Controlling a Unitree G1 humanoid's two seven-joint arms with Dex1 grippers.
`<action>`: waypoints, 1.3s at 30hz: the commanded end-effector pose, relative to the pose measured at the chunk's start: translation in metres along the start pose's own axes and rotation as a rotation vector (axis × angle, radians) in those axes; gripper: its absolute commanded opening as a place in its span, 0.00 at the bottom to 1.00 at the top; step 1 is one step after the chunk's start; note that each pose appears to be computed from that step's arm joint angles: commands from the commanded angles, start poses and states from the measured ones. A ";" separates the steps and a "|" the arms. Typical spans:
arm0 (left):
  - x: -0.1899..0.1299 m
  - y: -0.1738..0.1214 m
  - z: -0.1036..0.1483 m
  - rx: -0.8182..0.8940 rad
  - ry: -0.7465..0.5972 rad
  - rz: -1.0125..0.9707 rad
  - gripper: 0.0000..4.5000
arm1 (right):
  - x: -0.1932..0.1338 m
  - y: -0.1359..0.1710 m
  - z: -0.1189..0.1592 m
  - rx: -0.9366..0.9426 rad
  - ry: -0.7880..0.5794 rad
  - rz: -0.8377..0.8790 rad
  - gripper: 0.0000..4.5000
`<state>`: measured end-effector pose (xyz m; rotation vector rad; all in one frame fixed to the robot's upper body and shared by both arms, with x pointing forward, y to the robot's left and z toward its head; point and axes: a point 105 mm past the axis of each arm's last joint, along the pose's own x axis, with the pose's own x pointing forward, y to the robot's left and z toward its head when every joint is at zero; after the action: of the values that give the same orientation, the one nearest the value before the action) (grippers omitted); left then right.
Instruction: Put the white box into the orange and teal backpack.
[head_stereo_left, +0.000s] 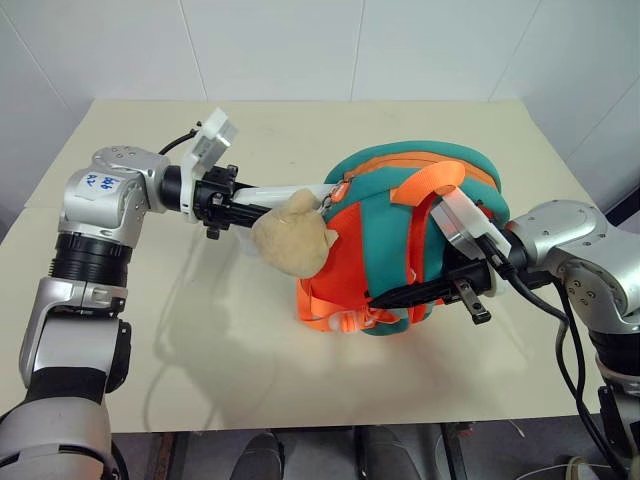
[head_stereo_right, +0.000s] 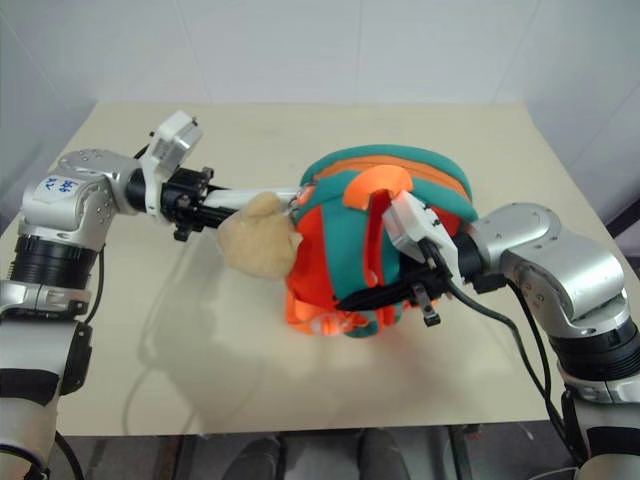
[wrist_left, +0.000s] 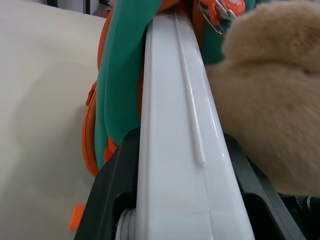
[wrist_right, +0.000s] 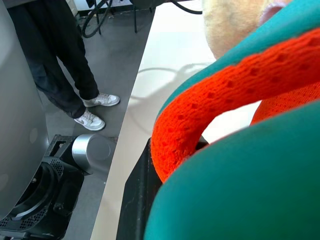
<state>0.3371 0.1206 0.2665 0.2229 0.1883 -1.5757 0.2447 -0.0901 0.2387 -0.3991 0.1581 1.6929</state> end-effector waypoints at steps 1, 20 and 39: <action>0.015 0.005 0.016 0.058 -0.001 -0.038 0.30 | 0.003 0.003 0.006 -0.049 -0.007 0.004 0.12; 0.083 0.045 0.047 0.136 -0.168 0.036 0.30 | 0.010 -0.002 0.009 -0.069 -0.027 -0.007 0.12; 0.136 0.043 0.036 0.156 -0.209 -0.005 0.30 | 0.016 0.000 0.009 -0.069 -0.038 0.009 0.12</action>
<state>0.3795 -0.0039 0.2515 0.1429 -0.0279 -1.6170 0.2555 -0.0838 0.2405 -0.3899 0.0978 1.6310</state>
